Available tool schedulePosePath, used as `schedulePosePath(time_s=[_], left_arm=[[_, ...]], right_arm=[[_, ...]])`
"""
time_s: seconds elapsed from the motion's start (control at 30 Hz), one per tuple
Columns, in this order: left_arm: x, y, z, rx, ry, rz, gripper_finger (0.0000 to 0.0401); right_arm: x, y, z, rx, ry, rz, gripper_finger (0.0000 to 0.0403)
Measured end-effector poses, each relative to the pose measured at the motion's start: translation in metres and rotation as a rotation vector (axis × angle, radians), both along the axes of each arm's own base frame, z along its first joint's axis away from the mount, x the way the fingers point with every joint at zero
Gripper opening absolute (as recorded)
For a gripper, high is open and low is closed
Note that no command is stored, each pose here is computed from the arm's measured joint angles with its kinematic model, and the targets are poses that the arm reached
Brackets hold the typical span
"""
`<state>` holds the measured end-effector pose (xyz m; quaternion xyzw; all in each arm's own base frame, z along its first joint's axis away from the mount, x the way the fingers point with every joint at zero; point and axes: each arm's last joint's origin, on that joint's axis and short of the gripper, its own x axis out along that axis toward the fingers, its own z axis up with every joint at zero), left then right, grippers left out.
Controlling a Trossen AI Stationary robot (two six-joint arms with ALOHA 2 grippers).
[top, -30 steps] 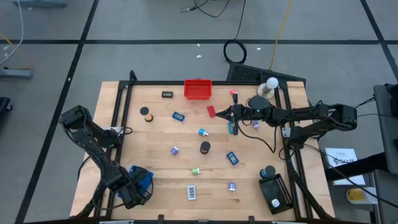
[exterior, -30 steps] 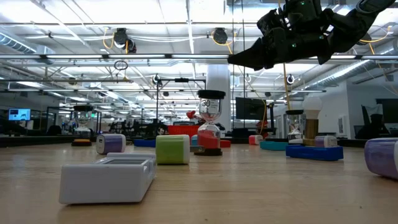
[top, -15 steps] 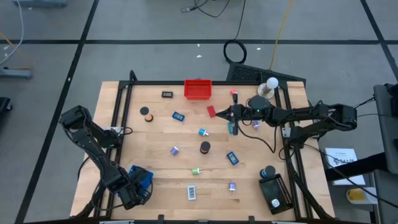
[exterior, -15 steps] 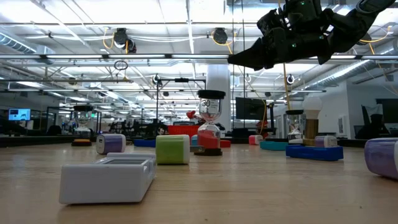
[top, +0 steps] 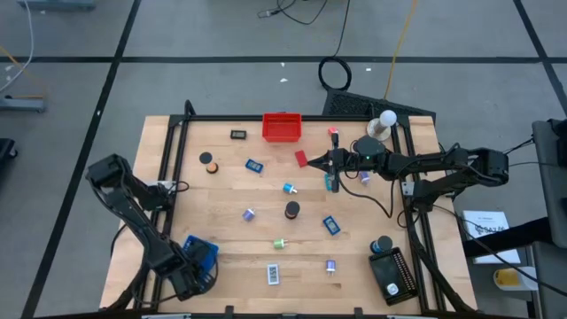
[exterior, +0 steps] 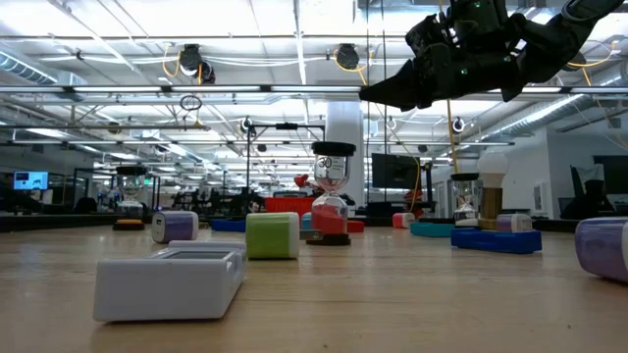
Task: Pick & Place Office items
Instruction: Put the bottom red digital timer into the blue bin
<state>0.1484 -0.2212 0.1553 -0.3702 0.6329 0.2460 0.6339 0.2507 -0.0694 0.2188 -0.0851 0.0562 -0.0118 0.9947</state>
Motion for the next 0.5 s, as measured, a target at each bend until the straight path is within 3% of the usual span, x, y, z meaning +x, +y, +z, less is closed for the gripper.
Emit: schedulePosePath(time_s=[0.5], left_arm=[[-0.0024,-0.0044,-0.0052,-0.052,0.097,-0.012,0.0007]], right_arm=[[0.0,0.0,0.0,0.0,0.0,0.0,0.0004]])
